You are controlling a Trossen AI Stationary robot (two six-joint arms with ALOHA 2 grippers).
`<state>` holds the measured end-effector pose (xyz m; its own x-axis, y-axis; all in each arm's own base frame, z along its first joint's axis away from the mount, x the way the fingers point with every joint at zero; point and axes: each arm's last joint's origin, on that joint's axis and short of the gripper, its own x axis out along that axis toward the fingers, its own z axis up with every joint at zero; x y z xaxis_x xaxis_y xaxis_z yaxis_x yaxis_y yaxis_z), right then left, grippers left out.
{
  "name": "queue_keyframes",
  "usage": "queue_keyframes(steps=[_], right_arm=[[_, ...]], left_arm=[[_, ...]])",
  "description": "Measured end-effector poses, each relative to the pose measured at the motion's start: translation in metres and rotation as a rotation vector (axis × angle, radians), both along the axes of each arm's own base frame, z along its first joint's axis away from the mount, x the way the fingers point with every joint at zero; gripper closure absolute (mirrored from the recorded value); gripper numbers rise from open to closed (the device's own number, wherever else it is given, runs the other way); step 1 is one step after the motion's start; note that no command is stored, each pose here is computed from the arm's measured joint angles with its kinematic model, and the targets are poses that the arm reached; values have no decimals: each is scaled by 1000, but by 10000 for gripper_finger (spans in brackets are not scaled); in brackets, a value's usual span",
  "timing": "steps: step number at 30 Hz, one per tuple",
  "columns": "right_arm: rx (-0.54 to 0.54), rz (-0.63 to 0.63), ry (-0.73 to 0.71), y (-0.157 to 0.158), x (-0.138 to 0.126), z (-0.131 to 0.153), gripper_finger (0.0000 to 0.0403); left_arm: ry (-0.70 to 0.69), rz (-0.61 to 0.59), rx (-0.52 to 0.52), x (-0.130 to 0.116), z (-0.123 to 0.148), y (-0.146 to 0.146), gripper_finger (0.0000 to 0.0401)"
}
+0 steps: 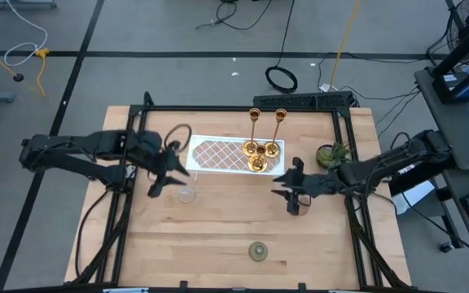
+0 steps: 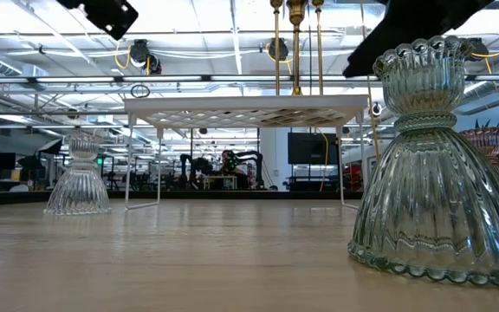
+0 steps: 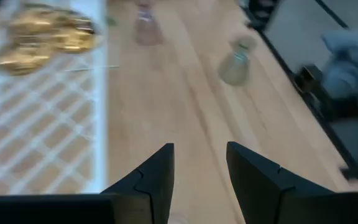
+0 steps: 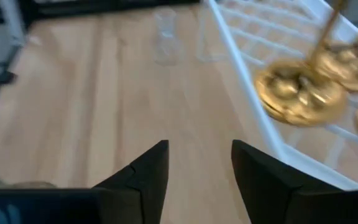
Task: Pick & Place candle stick holders
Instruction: Put the transparent candle holder on the shelf
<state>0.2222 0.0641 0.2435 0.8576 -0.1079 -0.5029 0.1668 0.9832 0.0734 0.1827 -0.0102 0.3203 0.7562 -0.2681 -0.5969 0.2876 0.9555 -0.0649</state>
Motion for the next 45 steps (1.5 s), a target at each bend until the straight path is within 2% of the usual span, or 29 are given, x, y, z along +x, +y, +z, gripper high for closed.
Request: queue_keyframes(steps=[4, 8, 11, 18, 21, 25, 30, 41, 45], right_arm=[[23, 32, -76, 8, 0, -2, 213], [28, 42, -90, 10, 0, -2, 204], [28, 41, -90, 10, 0, -2, 204], [27, 40, -90, 10, 0, -2, 206], [28, 40, -90, 10, 0, -2, 206], [27, 40, -90, 10, 0, -2, 207], [31, 39, -90, 10, 0, -2, 207], [20, 44, -89, 10, 0, -2, 207], [11, 48, -88, 10, 0, -2, 206]], left_arm=[[50, -105, 82, -4, -13, -19, 249], [29, -30, 133, -9, -16, -31, 249], [42, 30, 163, -19, -29, -36, 249], [-68, 127, 25, -42, -73, -40, 249], [-110, 226, 5, -47, -92, -38, 249], [-104, 353, -11, -50, -120, -35, 249], [-38, 408, -50, -54, -145, -33, 249], [-49, 457, -70, -54, -149, -31, 249], [-137, 398, -55, -50, -137, -35, 249]])
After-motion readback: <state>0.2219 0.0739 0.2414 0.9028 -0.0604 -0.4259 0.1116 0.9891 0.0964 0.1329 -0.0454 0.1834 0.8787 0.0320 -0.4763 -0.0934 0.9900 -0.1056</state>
